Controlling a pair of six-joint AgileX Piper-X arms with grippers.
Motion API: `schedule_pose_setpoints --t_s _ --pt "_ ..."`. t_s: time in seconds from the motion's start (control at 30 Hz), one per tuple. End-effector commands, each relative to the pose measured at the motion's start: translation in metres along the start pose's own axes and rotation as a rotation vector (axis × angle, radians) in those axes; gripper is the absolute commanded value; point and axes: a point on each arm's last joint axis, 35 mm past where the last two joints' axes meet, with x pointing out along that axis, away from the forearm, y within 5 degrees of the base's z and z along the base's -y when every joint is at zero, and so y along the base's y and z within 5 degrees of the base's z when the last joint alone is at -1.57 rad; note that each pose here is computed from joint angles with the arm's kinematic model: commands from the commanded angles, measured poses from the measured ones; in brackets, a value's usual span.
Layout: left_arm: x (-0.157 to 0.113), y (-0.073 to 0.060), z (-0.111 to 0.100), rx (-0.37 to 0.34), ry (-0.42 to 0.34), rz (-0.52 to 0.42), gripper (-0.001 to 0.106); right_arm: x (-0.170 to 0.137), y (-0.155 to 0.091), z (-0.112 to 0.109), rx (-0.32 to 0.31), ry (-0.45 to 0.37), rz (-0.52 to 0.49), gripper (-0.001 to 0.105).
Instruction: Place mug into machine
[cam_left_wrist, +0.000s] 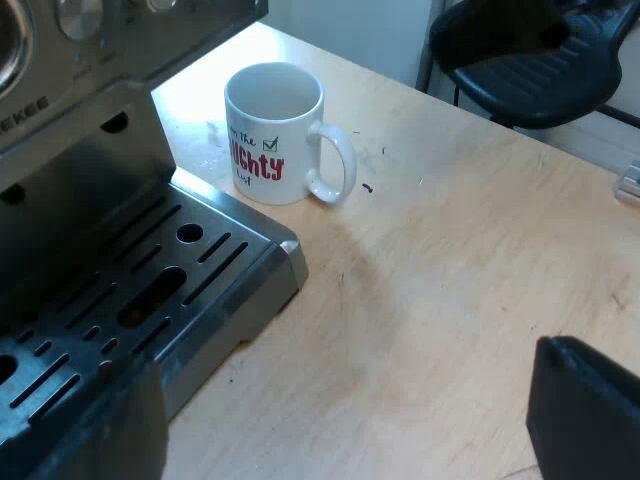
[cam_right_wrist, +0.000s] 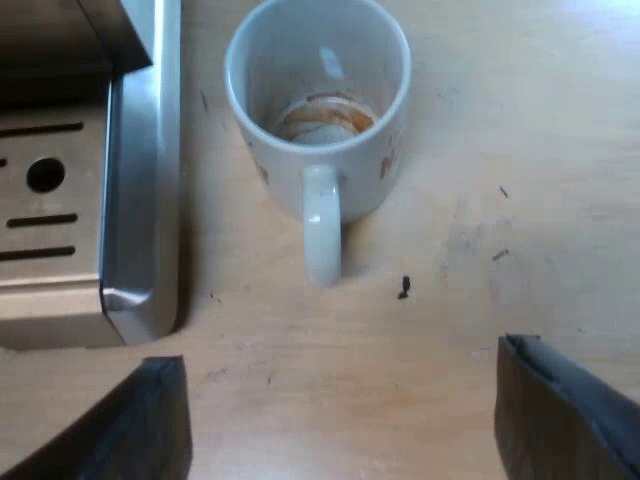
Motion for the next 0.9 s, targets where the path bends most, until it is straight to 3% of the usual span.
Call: schedule_pose_setpoints --t_s 0.03,0.67,0.9 --pt "-0.002 -0.002 0.004 0.005 -0.014 0.001 0.081 0.009 0.002 0.007 0.003 -0.016 -0.001 0.064" --pt "-0.002 -0.001 -0.002 -0.013 0.036 0.005 0.081 0.093 0.018 0.015 -0.010 0.056 0.005 0.064" --pt "-0.002 -0.001 -0.002 -0.013 0.036 0.005 0.081 0.121 0.006 0.010 0.032 0.094 0.023 0.064"
